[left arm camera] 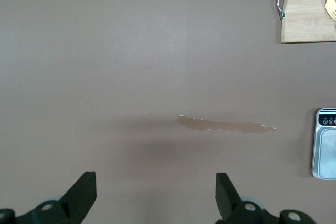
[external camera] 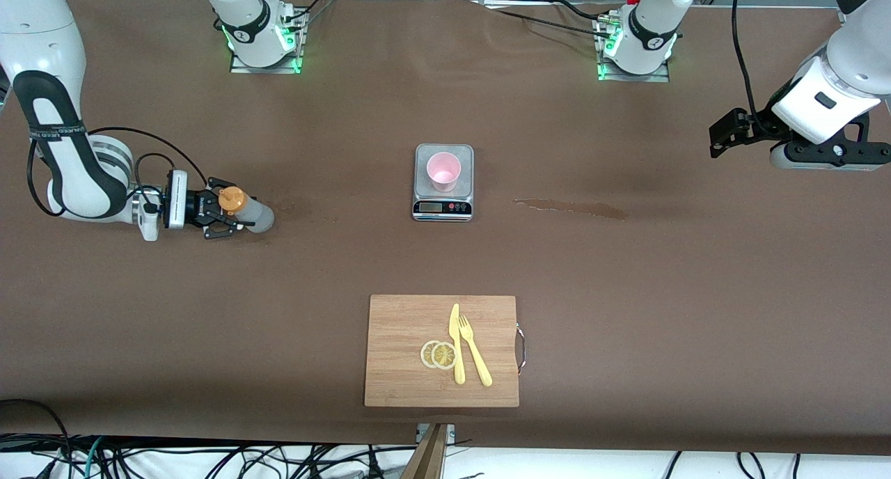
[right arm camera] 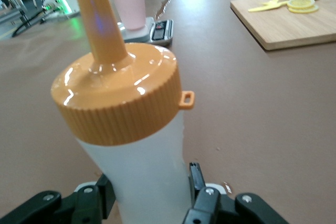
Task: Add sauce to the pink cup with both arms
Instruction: 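Grasp the white squeeze bottle with the right gripper, then lift the bottle with the right gripper and carry it over the cup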
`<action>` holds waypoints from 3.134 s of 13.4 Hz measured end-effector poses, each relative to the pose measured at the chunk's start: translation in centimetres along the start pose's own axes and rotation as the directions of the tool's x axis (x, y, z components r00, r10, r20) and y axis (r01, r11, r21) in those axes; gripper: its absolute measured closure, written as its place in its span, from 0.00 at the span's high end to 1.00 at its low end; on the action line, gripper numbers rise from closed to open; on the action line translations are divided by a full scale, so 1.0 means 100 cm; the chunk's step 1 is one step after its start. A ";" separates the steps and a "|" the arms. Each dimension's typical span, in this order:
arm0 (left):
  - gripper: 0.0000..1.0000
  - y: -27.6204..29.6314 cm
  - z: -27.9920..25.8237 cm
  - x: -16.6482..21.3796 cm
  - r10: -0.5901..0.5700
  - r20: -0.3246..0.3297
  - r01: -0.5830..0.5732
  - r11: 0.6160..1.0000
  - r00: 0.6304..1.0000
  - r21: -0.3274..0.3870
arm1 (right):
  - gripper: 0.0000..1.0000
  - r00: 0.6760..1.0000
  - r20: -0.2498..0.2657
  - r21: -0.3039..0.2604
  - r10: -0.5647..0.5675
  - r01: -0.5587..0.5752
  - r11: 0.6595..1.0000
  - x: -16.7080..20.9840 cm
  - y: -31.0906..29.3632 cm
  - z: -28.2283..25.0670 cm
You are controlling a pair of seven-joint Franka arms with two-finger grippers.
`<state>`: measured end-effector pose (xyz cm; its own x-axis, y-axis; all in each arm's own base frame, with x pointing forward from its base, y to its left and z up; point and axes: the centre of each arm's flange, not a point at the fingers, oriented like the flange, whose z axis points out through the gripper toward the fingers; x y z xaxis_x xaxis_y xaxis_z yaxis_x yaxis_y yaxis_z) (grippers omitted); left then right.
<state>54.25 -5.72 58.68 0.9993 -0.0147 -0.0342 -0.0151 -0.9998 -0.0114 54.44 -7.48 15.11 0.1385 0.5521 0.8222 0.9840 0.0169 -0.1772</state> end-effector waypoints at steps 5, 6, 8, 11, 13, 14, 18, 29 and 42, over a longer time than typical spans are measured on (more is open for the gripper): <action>1.00 0.000 0.000 0.000 0.000 0.000 0.000 1.000 1.000 0.000 | 0.44 0.995 0.098 -0.006 0.030 -0.030 1.000 0.051 0.016 -0.011; 1.00 0.000 0.000 0.000 0.000 0.000 0.000 1.000 1.000 0.000 | 0.44 0.988 0.149 -0.014 0.039 -0.038 0.999 0.074 0.019 -0.014; 1.00 0.000 0.000 0.000 0.000 -0.001 0.000 1.000 1.000 0.000 | 0.41 0.963 0.263 -0.036 0.059 -0.051 0.998 0.129 0.021 -0.018; 1.00 0.000 0.000 0.000 0.000 -0.001 0.000 1.000 1.000 0.000 | 0.39 0.911 0.403 -0.048 0.084 -0.070 0.996 0.208 0.012 -0.001; 1.00 0.000 -0.001 0.000 0.000 -0.001 0.000 1.000 1.000 0.000 | 0.39 0.873 0.478 -0.065 0.102 -0.080 0.995 0.246 0.005 0.020; 1.00 0.000 -0.001 0.000 0.000 -0.001 0.000 1.000 1.000 0.000 | 0.39 0.848 0.518 -0.074 0.114 -0.089 0.993 0.262 0.000 0.030; 1.00 0.000 -0.001 0.000 0.000 -0.002 0.000 1.000 1.000 0.000 | 0.39 0.789 0.598 -0.099 0.143 -0.105 0.990 0.297 -0.014 0.055; 1.00 0.000 -0.002 0.000 0.001 -0.004 -0.001 1.000 1.000 0.000 | 0.39 0.570 0.803 -0.172 0.174 -0.058 0.983 0.369 -0.065 0.162; 1.00 0.000 -0.013 0.002 0.000 -0.027 0.000 1.000 1.000 -0.003 | 0.39 0.282 0.932 -0.196 0.229 -0.140 0.971 0.397 -0.113 0.277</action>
<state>54.53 -5.77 60.00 0.9999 -0.0153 -0.0073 -0.0153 -0.9998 -0.0085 45.69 37.28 34.77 0.1600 0.9364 -0.3123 0.9575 -0.2241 -0.1815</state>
